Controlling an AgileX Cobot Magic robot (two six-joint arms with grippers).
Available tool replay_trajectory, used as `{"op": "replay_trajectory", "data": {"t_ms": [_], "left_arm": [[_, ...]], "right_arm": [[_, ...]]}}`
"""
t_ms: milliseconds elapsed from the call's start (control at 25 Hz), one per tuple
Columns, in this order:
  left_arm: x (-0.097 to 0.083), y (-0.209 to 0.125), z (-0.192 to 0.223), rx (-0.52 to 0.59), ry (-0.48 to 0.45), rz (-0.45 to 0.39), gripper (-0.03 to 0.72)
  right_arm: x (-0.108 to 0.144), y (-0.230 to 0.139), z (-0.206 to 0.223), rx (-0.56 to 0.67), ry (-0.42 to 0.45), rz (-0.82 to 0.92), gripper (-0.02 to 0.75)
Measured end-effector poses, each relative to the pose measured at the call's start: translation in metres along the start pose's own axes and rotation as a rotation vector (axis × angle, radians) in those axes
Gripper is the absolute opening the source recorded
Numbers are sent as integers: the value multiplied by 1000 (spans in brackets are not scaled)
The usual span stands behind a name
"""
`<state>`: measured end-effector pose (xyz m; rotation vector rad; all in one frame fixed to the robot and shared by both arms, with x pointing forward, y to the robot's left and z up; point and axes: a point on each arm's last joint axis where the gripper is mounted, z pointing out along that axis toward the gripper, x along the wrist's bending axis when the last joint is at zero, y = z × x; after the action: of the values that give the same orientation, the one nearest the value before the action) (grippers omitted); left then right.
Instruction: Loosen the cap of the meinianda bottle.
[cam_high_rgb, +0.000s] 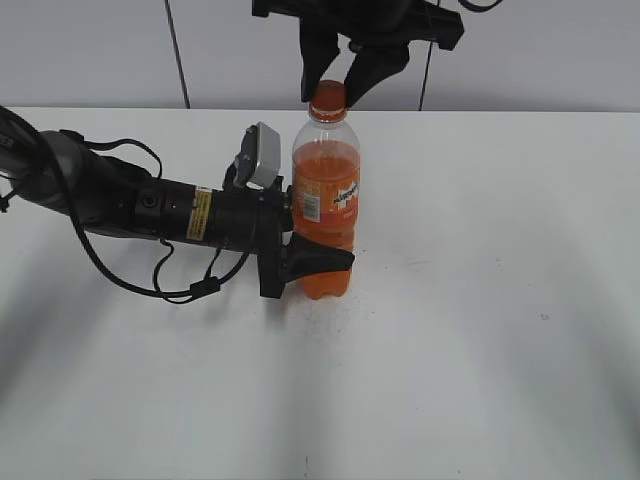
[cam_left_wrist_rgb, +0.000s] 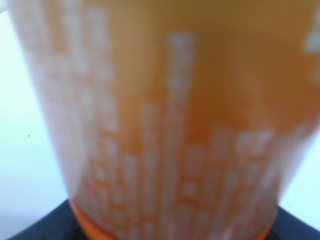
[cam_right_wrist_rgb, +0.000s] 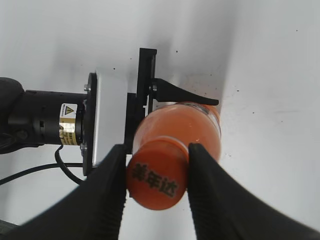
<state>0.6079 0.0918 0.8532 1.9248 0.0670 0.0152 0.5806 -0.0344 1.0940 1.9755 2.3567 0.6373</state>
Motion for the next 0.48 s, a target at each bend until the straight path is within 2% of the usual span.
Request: {"op": "replay_trajectory", "data": {"t_ms": [160,480], "left_arm": [[0,0,0,1,1,0,395],[0,0,0,2,0,1,395]], "right_arm": [[1,0,0,1,6,-109,281],[2,0,0,1,18,-464,278]]}}
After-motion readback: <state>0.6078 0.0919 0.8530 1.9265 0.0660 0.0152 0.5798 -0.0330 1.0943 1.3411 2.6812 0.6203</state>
